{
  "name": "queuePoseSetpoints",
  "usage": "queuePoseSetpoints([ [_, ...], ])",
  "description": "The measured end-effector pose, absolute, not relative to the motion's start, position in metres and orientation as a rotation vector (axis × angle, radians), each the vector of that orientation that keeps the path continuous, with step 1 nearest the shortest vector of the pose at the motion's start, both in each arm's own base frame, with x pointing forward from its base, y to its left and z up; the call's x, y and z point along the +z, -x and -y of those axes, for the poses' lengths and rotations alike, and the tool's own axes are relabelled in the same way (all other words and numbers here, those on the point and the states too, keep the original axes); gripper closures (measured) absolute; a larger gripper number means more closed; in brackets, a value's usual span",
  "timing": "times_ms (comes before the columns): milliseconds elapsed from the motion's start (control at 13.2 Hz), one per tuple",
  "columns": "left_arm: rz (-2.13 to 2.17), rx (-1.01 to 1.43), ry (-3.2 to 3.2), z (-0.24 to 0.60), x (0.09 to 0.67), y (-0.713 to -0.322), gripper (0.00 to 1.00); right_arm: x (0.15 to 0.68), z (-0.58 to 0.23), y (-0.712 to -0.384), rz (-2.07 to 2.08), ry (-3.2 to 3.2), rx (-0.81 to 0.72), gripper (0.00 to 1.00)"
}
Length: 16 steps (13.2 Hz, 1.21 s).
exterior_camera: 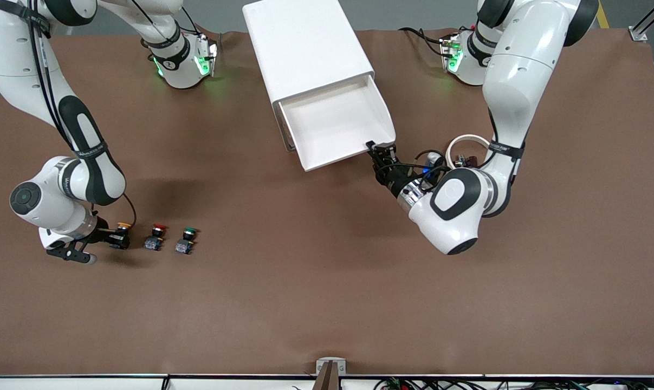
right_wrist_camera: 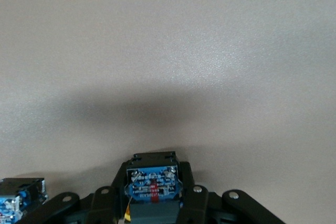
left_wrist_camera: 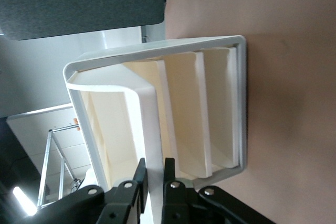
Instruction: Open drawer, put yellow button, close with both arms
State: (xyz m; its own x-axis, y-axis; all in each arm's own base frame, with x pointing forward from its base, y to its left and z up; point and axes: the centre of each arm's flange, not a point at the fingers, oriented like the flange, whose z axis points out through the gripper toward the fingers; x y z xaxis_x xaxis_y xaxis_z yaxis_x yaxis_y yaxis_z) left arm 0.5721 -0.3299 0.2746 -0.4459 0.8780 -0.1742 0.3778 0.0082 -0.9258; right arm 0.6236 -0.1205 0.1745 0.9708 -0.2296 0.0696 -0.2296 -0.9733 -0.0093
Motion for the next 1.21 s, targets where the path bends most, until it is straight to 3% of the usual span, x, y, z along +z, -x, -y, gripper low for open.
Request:
queuePoseSetpoints([
  [378, 1.859, 1.426, 1.35, 0.322, 0.276, -0.581, 0.85, 0.186, 0.117, -0.631, -0.353, 3.101, 0.065, 0.59],
  [832, 1.866, 1.42, 1.371, 0.323, 0.28, -0.583, 0.85, 0.211, 0.11, -0.639, -0.422, 3.081, 0.115, 0.59],
  [984, 1.871, 1.441, 1.432, 0.32, 0.286, -0.59, 0.71, 0.222, 0.1, -0.64, -0.485, 3.066, 0.125, 0.59],
  [1211, 1.858, 1.461, 1.469, 0.322, 0.293, -0.591, 0.37, 0.247, 0.083, -0.64, -0.586, 3.022, 0.155, 0.59],
])
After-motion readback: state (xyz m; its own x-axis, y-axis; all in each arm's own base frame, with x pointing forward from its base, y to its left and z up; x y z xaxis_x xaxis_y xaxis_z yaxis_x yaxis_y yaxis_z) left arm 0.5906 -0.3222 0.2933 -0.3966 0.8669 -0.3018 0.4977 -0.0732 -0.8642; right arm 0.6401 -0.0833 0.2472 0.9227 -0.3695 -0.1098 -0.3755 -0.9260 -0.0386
